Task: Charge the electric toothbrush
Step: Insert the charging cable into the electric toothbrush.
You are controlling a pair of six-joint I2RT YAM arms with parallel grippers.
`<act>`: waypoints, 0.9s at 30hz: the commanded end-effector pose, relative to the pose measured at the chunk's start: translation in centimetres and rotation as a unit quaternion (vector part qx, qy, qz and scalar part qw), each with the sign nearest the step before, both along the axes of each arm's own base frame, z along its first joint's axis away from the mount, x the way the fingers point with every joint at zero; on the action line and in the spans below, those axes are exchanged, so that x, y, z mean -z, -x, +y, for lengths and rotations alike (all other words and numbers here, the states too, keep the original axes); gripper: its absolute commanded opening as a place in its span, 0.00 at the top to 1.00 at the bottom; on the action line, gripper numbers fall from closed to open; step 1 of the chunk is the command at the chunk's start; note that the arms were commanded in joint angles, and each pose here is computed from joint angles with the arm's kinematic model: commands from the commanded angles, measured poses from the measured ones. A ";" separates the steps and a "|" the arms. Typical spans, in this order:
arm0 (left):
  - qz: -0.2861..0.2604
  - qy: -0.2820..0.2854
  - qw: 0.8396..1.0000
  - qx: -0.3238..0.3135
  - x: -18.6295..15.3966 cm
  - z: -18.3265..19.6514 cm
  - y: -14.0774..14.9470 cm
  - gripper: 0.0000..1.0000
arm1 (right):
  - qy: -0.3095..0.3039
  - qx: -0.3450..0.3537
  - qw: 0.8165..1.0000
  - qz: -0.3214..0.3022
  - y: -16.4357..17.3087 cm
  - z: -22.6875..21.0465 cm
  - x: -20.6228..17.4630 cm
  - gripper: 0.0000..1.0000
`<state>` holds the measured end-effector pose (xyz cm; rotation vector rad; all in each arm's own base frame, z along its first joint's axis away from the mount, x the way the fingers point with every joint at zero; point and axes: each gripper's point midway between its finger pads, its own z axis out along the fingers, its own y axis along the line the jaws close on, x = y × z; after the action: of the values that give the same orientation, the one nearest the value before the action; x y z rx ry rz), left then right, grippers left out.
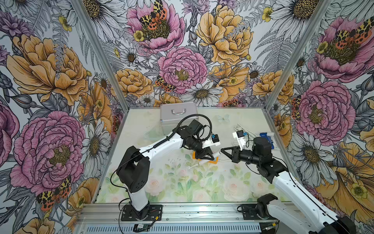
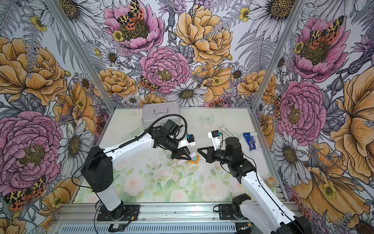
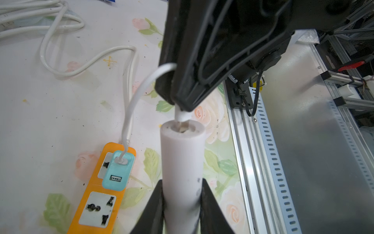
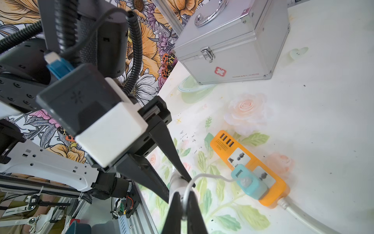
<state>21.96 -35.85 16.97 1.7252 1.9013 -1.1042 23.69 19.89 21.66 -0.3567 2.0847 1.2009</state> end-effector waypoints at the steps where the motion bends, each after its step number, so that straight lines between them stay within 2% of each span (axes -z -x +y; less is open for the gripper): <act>1: -0.006 0.050 0.999 0.011 -3.3 -0.9 -0.1 0.86 | -0.009 -0.009 1.000 -0.013 -0.2 0.4 -0.7 1.00; 17: 0.026 0.126 0.991 0.041 -7.8 -1.7 0.5 0.90 | 0.005 -0.051 0.999 -0.016 0.6 2.1 0.0 1.00; 27: -0.018 0.148 0.987 0.056 -9.7 -1.2 0.8 0.93 | -0.013 -0.123 0.992 -0.013 2.5 3.7 -0.4 1.00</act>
<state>21.52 -34.86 18.88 1.6735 1.9641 -1.2337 23.90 21.89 23.50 -0.5131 1.9837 1.2285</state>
